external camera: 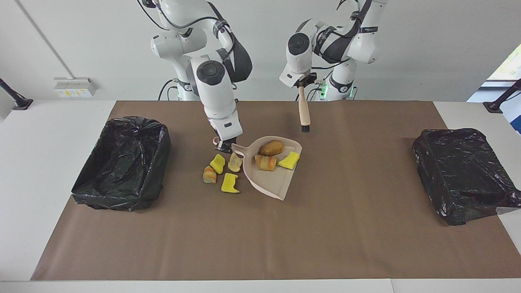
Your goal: Sweep and dump trash in bin
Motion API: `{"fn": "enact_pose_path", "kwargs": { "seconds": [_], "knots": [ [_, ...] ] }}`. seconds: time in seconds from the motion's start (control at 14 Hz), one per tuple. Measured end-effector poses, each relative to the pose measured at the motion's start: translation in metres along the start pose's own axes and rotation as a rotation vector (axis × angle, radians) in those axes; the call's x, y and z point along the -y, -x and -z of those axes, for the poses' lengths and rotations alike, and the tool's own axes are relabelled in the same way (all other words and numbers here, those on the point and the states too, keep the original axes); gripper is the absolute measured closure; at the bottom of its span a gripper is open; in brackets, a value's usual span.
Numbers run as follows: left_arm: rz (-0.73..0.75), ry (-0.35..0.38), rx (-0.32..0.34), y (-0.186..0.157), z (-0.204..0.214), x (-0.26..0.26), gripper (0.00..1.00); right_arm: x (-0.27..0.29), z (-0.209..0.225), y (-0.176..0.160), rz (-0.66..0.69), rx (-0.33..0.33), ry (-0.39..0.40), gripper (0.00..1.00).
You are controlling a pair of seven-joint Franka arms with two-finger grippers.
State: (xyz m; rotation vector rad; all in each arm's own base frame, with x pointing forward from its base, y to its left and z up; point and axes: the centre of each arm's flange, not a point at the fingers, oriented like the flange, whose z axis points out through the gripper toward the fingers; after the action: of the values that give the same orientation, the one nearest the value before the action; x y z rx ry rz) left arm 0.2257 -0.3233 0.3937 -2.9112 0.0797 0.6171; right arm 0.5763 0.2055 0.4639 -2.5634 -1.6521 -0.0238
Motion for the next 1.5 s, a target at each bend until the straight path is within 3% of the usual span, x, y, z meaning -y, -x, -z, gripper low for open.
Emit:
{"fn": "enact_pose_path", "kwargs": {
  "seconds": [0.29, 0.64, 0.93, 1.07, 1.21, 1.43, 1.5],
  "knots": [
    [0.01, 0.083, -0.014, -0.006, -0.012, -0.019, 0.73, -0.059, 0.048, 0.092, -0.023, -0.05, -0.051, 0.68],
    [0.002, 0.085, 0.014, -0.023, -0.033, -0.028, 0.73, -0.108, 0.082, 0.228, 0.023, -0.072, -0.123, 0.68],
    [-0.013, 0.105, 0.039, -0.024, -0.035, -0.027, 0.73, -0.127, 0.095, 0.361, -0.008, -0.063, -0.146, 0.68],
    [-0.013, 0.113, 0.054, -0.025, -0.039, -0.025, 0.73, -0.129, 0.103, 0.42, -0.032, 0.001, -0.122, 0.68],
    [-0.023, 0.115, 0.053, -0.027, -0.046, -0.023, 0.73, -0.134, 0.114, 0.461, -0.018, 0.118, -0.053, 0.68],
    [-0.087, 0.127, 0.052, -0.035, -0.047, -0.016, 0.73, -0.145, 0.123, 0.48, 0.052, 0.283, 0.04, 0.68],
    [-0.096, 0.135, 0.054, -0.041, -0.046, -0.011, 0.65, -0.148, 0.122, 0.483, 0.087, 0.342, 0.056, 0.68]
  ]
}}
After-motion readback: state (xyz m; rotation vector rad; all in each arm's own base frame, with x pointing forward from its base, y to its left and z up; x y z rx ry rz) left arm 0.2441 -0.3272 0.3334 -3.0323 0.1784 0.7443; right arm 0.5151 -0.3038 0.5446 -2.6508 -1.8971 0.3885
